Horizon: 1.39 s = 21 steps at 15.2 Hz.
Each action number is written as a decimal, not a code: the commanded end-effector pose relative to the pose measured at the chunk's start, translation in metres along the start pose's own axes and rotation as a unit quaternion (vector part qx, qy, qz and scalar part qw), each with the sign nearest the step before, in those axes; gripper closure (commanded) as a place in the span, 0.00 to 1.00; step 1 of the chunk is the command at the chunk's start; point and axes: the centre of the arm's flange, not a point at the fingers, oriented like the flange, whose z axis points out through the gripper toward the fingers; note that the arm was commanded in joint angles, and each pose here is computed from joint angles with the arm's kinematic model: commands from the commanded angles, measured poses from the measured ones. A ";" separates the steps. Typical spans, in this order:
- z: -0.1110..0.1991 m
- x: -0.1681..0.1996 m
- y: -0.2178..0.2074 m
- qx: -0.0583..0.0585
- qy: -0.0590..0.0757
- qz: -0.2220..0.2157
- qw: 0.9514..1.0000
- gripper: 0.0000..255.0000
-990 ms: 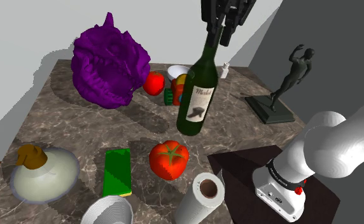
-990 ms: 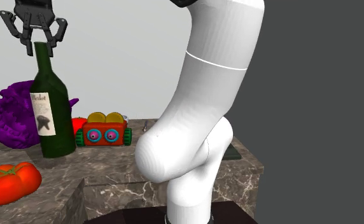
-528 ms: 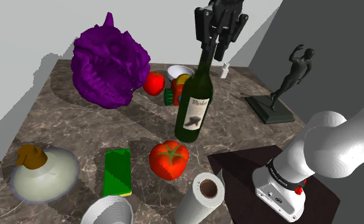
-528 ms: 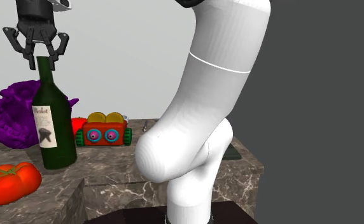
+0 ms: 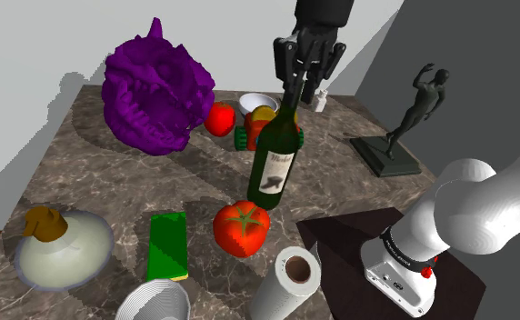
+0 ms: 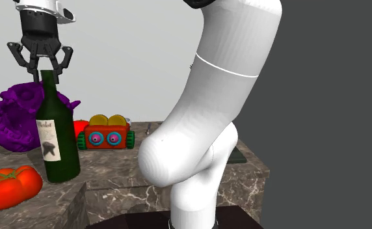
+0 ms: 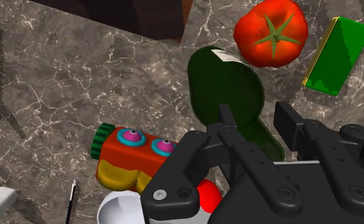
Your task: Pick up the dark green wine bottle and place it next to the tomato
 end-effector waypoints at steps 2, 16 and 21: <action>0.000 0.000 0.000 0.000 0.000 0.000 1.000 1.00; -0.050 0.000 0.000 0.000 0.000 0.000 1.000 0.00; -0.050 0.000 0.000 0.000 0.000 0.000 1.000 0.00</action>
